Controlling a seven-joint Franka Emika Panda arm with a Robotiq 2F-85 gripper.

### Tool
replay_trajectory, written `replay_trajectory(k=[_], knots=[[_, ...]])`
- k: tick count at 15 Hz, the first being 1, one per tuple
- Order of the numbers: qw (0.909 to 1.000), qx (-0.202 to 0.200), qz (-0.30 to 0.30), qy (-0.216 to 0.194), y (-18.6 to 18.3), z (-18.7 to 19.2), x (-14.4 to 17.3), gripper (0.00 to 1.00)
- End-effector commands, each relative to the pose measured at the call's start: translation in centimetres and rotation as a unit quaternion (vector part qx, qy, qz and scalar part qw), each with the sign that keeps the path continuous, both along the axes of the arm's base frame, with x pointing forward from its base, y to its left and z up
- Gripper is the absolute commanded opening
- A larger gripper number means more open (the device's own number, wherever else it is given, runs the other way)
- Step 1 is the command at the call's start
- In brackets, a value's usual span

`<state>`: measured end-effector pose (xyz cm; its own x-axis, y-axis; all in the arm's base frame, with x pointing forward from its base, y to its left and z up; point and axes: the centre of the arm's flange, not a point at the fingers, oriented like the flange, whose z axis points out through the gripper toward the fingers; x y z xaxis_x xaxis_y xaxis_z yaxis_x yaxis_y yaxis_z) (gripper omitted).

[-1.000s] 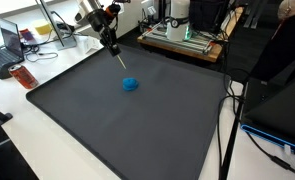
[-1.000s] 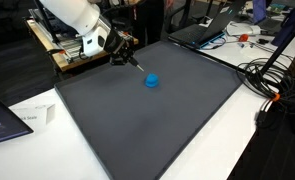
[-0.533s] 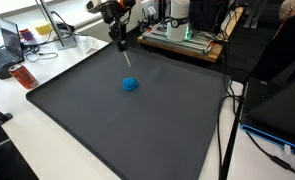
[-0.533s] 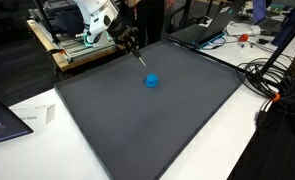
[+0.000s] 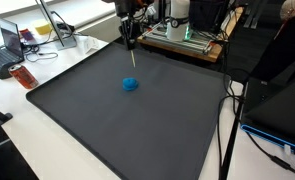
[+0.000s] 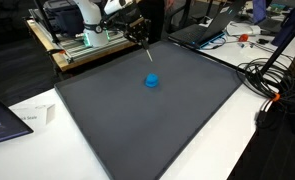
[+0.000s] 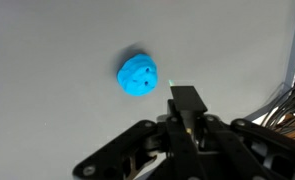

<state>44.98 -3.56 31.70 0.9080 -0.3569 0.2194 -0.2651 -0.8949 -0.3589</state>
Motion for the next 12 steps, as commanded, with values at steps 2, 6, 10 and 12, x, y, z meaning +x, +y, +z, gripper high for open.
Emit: replay_trajectory(k=[2,6,10,12], knots=[[0.9995,-0.009,-0.019,0.026,2.2,1.7,-1.0,0.03],[0.9981,0.014,-0.029,0.052,0.7,2.2,-0.7,0.03],[0.9955,0.051,-0.033,0.073,-2.5,2.5,-0.1,0.03],[0.9946,0.065,-0.035,0.073,-4.4,2.4,0.4,0.03]])
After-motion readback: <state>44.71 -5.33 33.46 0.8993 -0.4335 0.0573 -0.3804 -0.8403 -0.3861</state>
